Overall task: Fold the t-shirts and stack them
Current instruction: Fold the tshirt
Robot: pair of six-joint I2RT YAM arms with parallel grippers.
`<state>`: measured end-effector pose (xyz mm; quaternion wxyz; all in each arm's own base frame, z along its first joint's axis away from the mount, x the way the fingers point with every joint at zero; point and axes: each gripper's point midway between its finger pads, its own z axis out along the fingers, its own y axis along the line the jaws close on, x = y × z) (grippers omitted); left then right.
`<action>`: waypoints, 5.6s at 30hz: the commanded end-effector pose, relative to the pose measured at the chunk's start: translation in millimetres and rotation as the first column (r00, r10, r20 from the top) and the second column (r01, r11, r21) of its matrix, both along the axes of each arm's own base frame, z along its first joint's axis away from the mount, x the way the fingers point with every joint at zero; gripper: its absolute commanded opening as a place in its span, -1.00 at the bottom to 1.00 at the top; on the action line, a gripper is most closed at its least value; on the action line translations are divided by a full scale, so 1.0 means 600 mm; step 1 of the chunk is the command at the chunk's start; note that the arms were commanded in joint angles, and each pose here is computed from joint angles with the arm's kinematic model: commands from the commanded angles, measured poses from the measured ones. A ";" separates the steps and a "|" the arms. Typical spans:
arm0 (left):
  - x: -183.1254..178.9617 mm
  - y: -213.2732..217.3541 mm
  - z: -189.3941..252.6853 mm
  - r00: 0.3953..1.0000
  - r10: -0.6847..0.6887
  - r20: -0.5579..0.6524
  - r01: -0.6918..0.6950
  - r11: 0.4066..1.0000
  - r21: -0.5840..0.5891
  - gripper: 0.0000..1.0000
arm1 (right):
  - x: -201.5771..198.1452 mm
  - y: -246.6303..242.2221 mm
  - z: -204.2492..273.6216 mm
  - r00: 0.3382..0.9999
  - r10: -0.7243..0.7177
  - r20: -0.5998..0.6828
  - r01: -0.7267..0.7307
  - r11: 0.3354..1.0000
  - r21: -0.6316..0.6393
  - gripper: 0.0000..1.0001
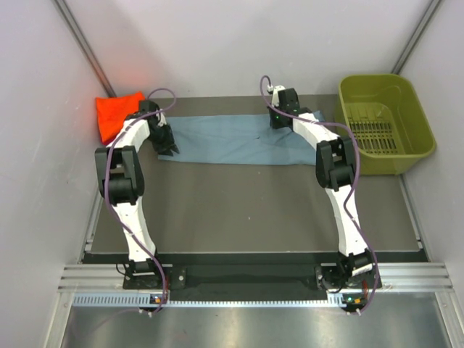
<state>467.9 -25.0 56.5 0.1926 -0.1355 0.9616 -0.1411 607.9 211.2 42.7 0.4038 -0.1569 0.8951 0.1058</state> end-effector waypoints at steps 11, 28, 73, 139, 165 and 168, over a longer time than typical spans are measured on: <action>0.002 -0.001 0.045 0.998 0.003 0.063 -0.002 1.000 -0.027 -0.28 | 0.024 0.027 0.139 0.972 0.101 0.213 -0.098 0.995 -0.023 -0.99; 0.010 -0.006 0.039 0.998 -0.007 0.066 0.008 1.000 -0.018 -0.28 | 0.023 0.085 0.139 0.953 0.186 0.241 -0.177 0.982 -0.061 -0.61; 0.005 0.082 -0.036 0.991 0.128 -0.045 -0.130 0.991 -0.045 -0.24 | -0.278 -0.244 0.060 0.955 -0.089 -0.282 0.113 0.991 0.072 0.22; -0.026 0.096 -0.001 0.992 0.120 -0.047 -0.119 0.993 0.017 -1.00 | -0.269 -0.262 -0.037 0.916 -0.172 -0.362 0.137 0.983 -0.120 -0.30; -0.290 -0.034 0.053 0.989 0.029 -0.143 -0.048 0.990 -0.131 -1.00 | -0.047 -0.255 0.005 0.970 -0.204 -0.136 0.193 0.977 -0.088 -0.32; -0.311 -0.050 0.056 0.990 -0.021 -0.137 0.005 0.993 -0.118 -1.00 | -0.017 -0.247 0.009 0.974 -0.202 -0.104 0.195 0.978 -0.070 -0.32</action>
